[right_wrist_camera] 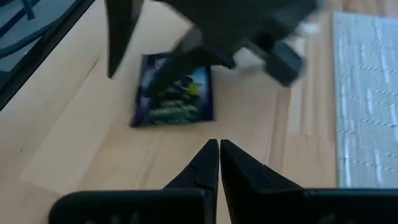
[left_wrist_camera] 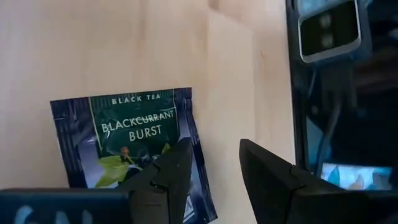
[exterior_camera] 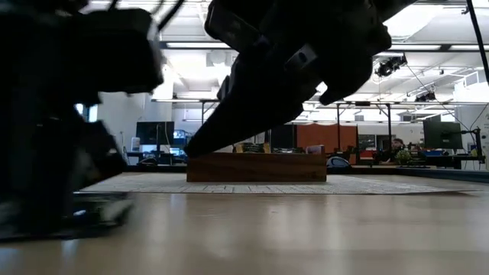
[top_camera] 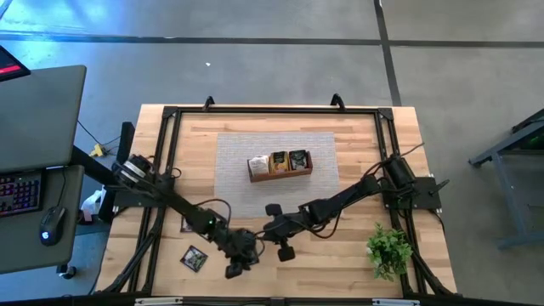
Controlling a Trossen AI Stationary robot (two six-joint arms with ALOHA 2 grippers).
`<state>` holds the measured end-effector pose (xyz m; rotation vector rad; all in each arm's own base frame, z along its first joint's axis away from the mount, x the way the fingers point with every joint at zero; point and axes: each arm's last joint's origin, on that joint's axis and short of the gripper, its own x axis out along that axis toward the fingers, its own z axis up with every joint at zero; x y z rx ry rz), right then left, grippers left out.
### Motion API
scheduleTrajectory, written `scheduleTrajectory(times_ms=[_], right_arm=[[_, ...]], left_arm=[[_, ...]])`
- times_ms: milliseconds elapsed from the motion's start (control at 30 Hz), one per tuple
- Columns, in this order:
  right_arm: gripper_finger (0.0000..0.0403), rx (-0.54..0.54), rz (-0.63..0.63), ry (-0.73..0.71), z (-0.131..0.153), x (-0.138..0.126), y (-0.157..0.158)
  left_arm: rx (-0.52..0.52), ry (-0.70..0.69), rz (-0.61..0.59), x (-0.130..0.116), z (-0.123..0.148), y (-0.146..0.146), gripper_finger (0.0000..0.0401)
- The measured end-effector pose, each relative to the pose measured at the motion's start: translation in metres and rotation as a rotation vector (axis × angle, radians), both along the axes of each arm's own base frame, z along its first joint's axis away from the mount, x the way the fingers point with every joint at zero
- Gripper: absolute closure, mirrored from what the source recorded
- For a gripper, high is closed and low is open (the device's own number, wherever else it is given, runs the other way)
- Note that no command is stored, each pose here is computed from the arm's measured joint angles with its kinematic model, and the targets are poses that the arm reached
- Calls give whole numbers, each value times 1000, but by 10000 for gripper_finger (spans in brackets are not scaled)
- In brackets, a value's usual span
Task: Pick & Place Tea
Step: Put the violet tea bag into the right section of the wooden organizer
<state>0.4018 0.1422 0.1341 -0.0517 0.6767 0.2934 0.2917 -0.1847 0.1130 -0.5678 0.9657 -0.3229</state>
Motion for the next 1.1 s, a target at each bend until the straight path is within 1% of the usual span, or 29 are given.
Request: scheduleTrajectory(times_ms=[100, 167, 333, 400, 467, 567, 633, 700, 733, 800, 833, 900, 967, 1033, 1100], right_arm=[[395, 1, 14, 36, 1, -3, 0], [399, -9, 1, 71, 4, -7, -2], [400, -46, -91, 166, 16, -19, -8], [397, -67, -132, 201, 21, -25, -11], [395, -104, -174, 245, 22, -30, -13], [397, -169, -256, 303, 17, -36, -18], [400, -204, -304, 329, 13, -38, -23], [400, -229, -341, 332, 8, -40, -29], [399, -243, -357, 333, 6, -41, -33], [397, -263, -383, 322, 3, -40, -39], [397, -262, -393, 315, 1, -40, -42], [399, -236, -404, 289, -1, -37, -49], [401, -194, -387, 253, -5, -36, -53], [400, -149, -371, 233, -11, -36, -58], [399, -90, -369, 222, -17, -38, -64]], left_arm=[[12, -24, 65, 10, -3, 13, 262], [31, -58, 133, 19, -3, 26, 262], [158, -167, 406, 36, -2, 60, 261], [182, -207, 485, 41, 0, 71, 261], [183, -242, 511, 47, 3, 79, 261], [187, -279, 507, 55, 12, 83, 261], [198, -306, 498, 54, 26, 84, 261], [205, -317, 517, 55, 43, 86, 261], [226, -292, 536, 52, 46, 89, 261], [296, -186, 593, 39, 47, 96, 261], [309, -149, 632, 35, 49, 100, 261], [310, -64, 699, 27, 53, 107, 261], [319, 33, 752, 19, 49, 112, 261], [316, 92, 776, 16, 44, 115, 261], [276, 99, 765, 19, 40, 114, 261]])
